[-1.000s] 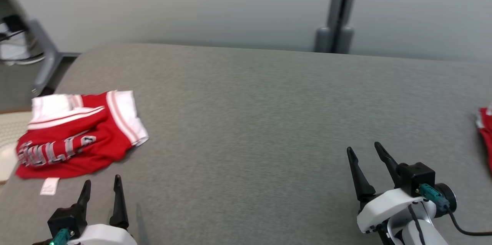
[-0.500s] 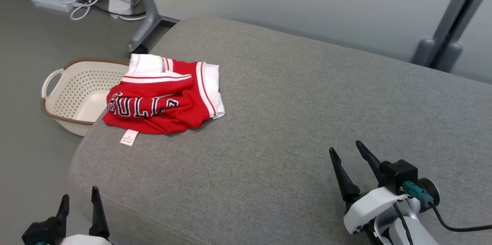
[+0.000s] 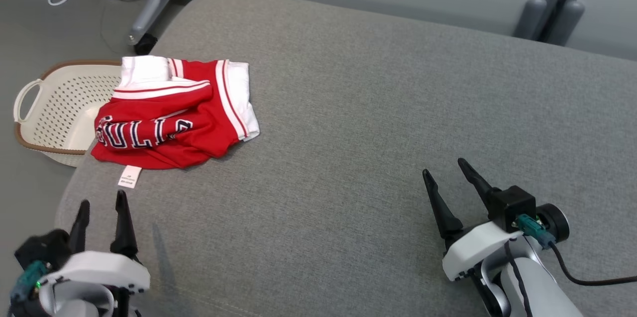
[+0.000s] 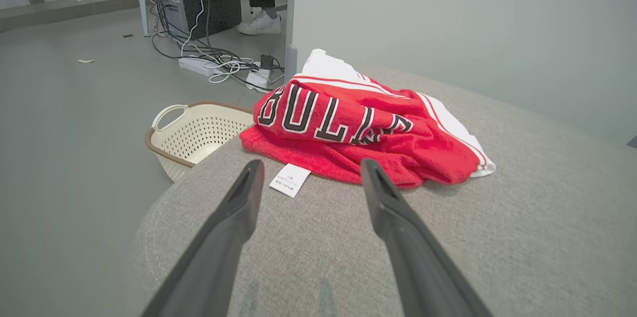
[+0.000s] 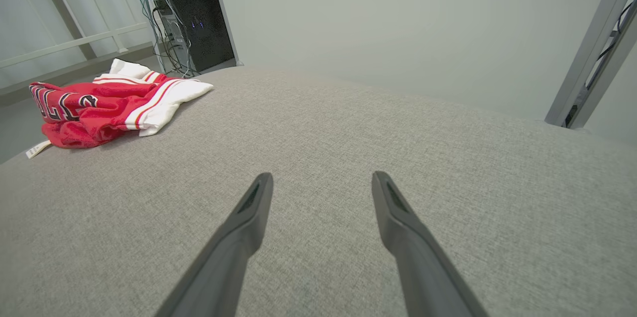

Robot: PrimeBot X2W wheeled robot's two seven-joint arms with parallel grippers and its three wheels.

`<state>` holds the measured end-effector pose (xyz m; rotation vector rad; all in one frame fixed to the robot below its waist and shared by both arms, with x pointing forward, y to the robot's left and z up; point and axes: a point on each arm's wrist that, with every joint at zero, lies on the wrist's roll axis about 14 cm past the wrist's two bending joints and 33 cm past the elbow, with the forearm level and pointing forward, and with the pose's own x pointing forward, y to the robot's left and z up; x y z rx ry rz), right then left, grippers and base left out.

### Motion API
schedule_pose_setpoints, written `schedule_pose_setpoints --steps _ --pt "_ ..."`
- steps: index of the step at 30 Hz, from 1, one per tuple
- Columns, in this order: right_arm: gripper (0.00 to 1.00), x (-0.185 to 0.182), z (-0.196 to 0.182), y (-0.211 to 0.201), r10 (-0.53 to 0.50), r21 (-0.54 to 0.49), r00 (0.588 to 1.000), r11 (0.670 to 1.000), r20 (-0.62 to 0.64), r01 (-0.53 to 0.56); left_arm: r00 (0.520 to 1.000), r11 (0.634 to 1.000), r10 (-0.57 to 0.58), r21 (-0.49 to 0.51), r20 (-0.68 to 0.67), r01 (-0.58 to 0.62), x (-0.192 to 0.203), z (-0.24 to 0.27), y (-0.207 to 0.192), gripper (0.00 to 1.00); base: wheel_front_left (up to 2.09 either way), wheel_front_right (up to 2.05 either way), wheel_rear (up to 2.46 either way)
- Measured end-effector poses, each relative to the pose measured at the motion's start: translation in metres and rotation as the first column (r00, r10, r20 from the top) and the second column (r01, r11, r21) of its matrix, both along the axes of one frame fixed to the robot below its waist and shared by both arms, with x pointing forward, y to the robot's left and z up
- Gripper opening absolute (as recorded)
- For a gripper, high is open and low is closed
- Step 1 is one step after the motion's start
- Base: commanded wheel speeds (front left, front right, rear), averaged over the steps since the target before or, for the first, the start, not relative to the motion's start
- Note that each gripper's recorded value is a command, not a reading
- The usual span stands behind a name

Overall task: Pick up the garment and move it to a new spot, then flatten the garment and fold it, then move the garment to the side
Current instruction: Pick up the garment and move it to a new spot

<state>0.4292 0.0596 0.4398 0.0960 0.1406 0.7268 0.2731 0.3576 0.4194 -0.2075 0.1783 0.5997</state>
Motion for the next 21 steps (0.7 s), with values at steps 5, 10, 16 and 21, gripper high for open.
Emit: schedule_pose_setpoints --steps 5,10,16,21 --pt "1.00 0.019 -0.005 -0.010 -0.034 -0.003 0.999 0.999 0.011 0.034 0.998 0.997 -0.066 0.045 -0.017 0.067 0.049 0.008 0.015 1.00 0.00 0.00 0.00" --pt "1.00 0.031 -0.016 -0.026 -0.072 -0.022 0.997 0.997 0.008 0.072 0.990 0.989 -0.127 0.069 -0.067 0.132 0.092 0.003 0.021 1.00 0.00 0.00 0.00" --pt "1.00 0.041 -0.034 -0.057 -0.156 -0.043 0.987 0.987 -0.028 0.155 0.975 0.991 -0.129 0.013 -0.181 0.134 0.118 -0.026 0.034 1.00 0.00 0.00 0.00" --pt "1.00 0.045 -0.046 -0.081 -0.216 -0.063 0.975 0.975 -0.049 0.213 0.943 0.990 -0.136 -0.016 -0.303 0.138 0.125 -0.054 0.035 1.00 0.00 0.00 0.00"
